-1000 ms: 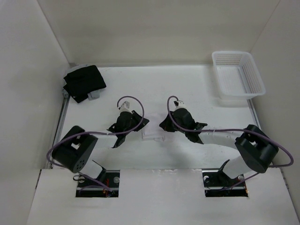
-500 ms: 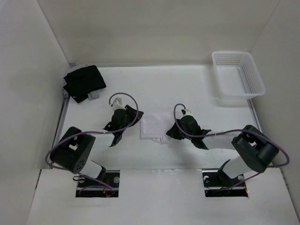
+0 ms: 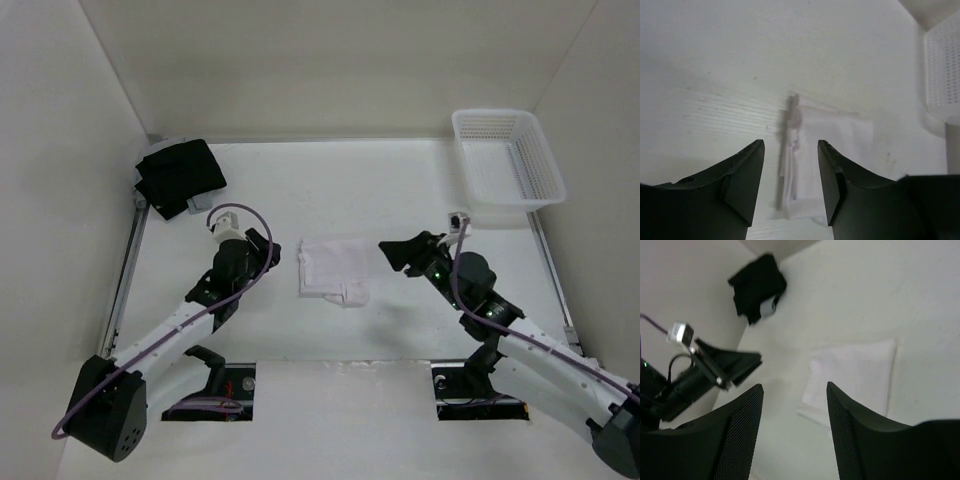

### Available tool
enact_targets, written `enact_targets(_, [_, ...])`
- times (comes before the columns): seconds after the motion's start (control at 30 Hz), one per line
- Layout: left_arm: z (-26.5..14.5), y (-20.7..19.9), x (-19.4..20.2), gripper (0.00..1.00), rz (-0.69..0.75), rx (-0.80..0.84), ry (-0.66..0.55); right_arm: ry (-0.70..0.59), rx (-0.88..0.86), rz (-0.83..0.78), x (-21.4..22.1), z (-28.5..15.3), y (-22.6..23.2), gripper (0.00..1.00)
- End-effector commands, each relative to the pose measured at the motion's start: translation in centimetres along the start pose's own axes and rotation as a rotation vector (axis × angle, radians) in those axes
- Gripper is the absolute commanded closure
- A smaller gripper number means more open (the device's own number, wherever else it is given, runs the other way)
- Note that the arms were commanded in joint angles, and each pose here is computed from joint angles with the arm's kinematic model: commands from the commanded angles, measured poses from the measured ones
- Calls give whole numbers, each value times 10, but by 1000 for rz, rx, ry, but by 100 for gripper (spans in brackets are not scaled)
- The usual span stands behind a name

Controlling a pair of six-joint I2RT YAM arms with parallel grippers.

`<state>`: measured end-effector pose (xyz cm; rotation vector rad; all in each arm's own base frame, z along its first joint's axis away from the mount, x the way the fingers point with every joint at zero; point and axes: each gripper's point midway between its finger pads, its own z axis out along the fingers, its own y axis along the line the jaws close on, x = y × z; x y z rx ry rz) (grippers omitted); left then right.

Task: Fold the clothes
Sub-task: Fold the tank top

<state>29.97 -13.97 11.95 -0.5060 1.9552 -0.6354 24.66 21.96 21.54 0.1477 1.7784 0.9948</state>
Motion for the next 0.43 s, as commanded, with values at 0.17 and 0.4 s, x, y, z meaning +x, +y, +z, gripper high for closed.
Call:
enact_targets(0.17, [-23,33,-14,52,98,-175,4,-154,211,-22,-19,-8,-75,39])
enact_targets(0.4, [-11,26,-8,54,142,-182,43,-130,272,-5,-3,0,-100,40])
